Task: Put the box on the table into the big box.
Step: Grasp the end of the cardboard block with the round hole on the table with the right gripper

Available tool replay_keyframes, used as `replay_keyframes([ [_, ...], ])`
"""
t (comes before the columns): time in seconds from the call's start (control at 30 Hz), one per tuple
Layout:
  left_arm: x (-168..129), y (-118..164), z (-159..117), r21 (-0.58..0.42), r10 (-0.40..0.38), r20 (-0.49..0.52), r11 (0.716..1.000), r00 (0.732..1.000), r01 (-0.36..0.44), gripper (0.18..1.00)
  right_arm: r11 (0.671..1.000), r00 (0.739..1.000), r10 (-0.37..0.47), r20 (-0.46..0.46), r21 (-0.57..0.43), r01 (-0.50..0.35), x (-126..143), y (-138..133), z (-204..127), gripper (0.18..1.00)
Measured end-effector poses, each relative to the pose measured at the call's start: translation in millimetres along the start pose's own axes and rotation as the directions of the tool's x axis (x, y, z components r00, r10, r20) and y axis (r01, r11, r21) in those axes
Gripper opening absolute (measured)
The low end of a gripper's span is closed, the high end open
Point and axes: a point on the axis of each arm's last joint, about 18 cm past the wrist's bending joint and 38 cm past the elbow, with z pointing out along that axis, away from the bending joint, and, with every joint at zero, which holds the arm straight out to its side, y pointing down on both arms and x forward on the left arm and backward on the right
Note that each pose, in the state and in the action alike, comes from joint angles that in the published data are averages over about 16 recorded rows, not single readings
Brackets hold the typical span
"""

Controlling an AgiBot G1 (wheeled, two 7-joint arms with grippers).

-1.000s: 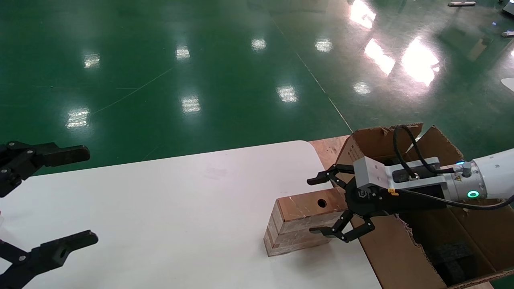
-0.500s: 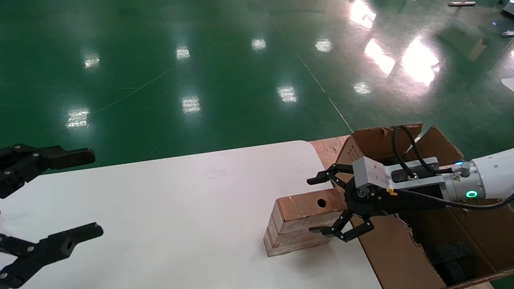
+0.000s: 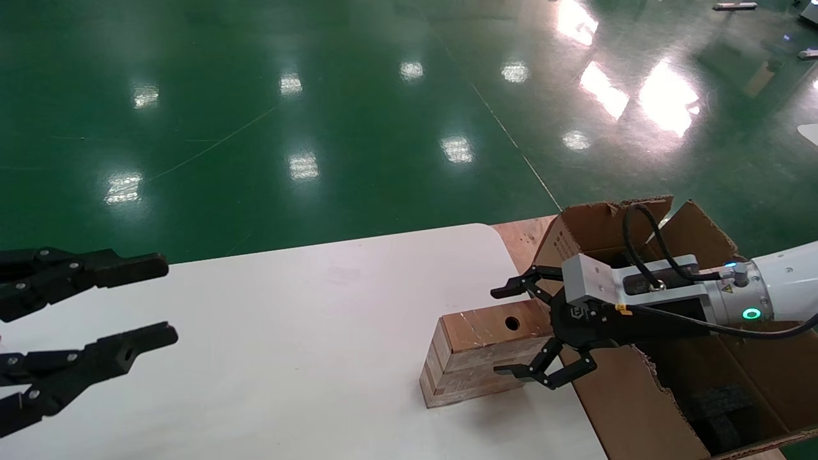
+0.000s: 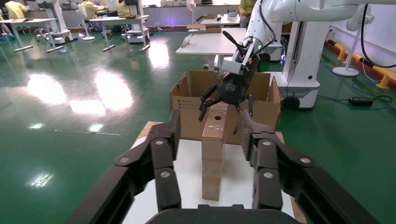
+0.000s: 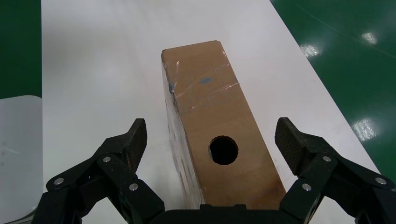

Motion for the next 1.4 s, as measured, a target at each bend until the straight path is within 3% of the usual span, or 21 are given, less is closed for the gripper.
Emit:
replay_keyframes([
  [0.4,0.0,0.0,0.0,0.000,0.000,0.000,1.000,1.000,0.000,0.356,1.000,1.000,-0.001,-0.001,0.000,0.001,0.1,-0.1,-0.2,0.985],
  [0.6,0.0,0.0,0.0,0.000,0.000,0.000,1.000,1.000,0.000,0.270,1.000,1.000,-0.001,-0.001,0.001,0.001,0.3,-0.3,-0.1,0.947],
  [0.9,0.0,0.0,0.0,0.000,0.000,0.000,1.000,1.000,0.000,0.207,1.000,1.000,-0.001,-0.001,0.001,0.001,0.4,-0.5,0.1,0.834],
  [1.4,0.0,0.0,0.0,0.000,0.000,0.000,1.000,1.000,0.000,0.191,1.000,1.000,0.002,0.003,0.010,-0.002,0.6,-5.1,0.5,0.540],
])
